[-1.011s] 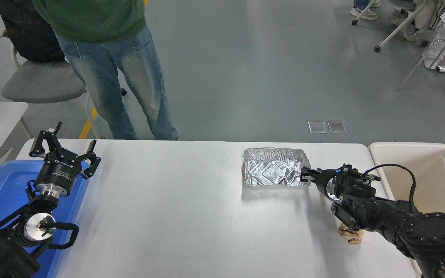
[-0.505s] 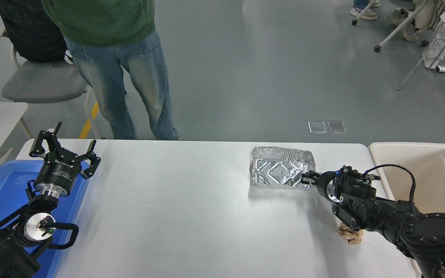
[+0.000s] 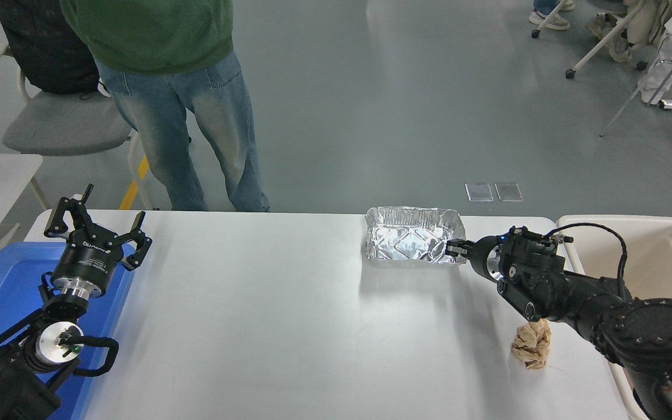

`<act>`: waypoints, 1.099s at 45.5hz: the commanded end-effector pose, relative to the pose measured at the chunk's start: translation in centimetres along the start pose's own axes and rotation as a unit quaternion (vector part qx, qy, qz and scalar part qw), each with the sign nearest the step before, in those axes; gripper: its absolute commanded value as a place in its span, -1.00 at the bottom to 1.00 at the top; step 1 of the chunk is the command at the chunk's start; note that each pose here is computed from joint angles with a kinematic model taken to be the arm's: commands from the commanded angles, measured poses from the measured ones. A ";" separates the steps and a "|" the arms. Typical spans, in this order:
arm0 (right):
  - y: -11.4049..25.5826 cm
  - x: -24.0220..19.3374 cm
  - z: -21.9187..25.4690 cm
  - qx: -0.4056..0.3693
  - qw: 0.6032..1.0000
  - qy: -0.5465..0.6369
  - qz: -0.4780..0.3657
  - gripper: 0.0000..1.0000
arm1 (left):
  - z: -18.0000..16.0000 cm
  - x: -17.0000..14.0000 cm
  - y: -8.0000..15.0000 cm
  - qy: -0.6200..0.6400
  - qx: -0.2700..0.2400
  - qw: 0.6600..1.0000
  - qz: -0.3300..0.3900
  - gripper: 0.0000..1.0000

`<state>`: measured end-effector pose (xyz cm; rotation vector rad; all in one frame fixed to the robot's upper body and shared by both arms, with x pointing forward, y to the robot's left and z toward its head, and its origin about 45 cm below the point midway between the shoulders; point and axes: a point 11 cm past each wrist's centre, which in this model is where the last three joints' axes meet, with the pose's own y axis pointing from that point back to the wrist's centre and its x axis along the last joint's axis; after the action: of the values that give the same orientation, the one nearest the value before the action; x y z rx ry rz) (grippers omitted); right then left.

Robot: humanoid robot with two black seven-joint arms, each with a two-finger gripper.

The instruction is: Clean the table surface

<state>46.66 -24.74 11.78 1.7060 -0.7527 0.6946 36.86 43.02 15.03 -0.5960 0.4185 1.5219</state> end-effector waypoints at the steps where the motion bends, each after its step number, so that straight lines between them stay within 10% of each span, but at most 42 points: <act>1: 1.0 2.6 -0.9 0.040 0.999 -0.009 -0.013 -1.00 | 0.0 0.0 0.0 0.000 0.000 1.000 0.001 0.98; 50: 22.3 8.1 12.7 0.074 0.995 -0.054 0.035 -1.00 | 0.0 0.0 0.0 0.000 0.000 1.000 0.000 0.98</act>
<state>38.36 -37.33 26.53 1.9186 -0.7774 0.7457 36.85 43.04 15.03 -0.5959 0.4181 1.5221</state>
